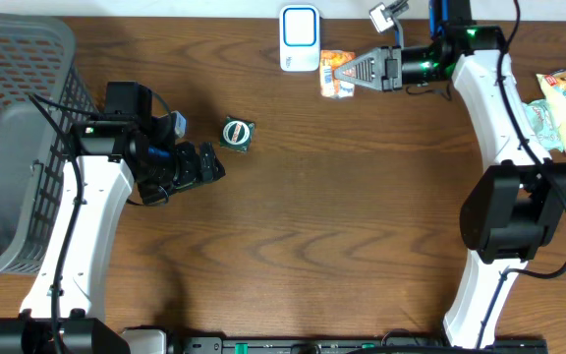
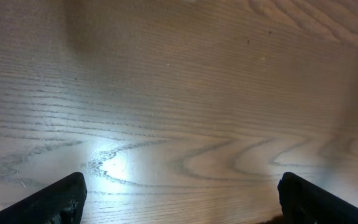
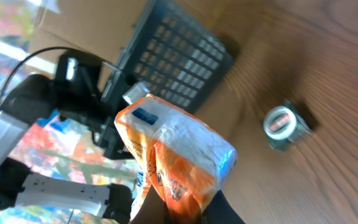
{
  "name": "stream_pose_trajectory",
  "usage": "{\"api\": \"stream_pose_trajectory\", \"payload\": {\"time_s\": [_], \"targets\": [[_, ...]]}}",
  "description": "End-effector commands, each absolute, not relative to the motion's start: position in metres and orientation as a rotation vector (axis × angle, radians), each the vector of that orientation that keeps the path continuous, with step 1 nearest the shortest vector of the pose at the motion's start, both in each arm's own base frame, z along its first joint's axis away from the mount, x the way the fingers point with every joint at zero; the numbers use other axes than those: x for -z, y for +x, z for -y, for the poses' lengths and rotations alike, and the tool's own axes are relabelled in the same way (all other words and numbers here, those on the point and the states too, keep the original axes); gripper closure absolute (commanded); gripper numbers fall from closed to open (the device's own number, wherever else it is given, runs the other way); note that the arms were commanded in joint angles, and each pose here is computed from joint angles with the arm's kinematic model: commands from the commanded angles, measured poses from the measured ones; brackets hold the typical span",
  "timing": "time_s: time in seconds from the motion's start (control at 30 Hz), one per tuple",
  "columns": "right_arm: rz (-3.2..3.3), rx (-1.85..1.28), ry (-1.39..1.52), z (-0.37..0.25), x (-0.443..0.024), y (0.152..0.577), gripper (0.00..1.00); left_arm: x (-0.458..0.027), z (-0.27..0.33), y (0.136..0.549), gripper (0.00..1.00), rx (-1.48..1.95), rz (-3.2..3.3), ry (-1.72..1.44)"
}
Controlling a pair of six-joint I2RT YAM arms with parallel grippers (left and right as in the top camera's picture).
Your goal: Scan the item barcode
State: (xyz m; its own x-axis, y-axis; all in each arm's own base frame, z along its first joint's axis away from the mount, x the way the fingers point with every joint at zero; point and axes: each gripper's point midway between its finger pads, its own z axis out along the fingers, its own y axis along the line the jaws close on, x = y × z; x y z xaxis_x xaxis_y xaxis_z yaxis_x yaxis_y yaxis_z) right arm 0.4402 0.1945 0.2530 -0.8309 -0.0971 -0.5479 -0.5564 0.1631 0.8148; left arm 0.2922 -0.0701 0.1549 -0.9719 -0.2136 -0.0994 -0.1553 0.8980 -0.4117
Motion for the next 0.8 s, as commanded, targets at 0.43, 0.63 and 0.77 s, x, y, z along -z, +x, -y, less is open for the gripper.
{"api": "stream_pose_trajectory", "payload": {"time_s": [0.43,0.63,0.77], "targets": [[-2.175,-1.603,-0.539,-0.152,-0.232,0.443,0.99,-0.153,0.072,0.291,0.02,0.623,-2.932,-0.266],[-2.163,-1.592,-0.582,-0.157,-0.231,0.441,0.99,-0.153,0.072,0.291,0.02,0.623,-2.932,-0.266],[-2.237,-1.505,-0.621,-0.162,-0.217,0.440,0.99,-0.153,0.072,0.291,0.02,0.623,-2.932,-0.266]]}}
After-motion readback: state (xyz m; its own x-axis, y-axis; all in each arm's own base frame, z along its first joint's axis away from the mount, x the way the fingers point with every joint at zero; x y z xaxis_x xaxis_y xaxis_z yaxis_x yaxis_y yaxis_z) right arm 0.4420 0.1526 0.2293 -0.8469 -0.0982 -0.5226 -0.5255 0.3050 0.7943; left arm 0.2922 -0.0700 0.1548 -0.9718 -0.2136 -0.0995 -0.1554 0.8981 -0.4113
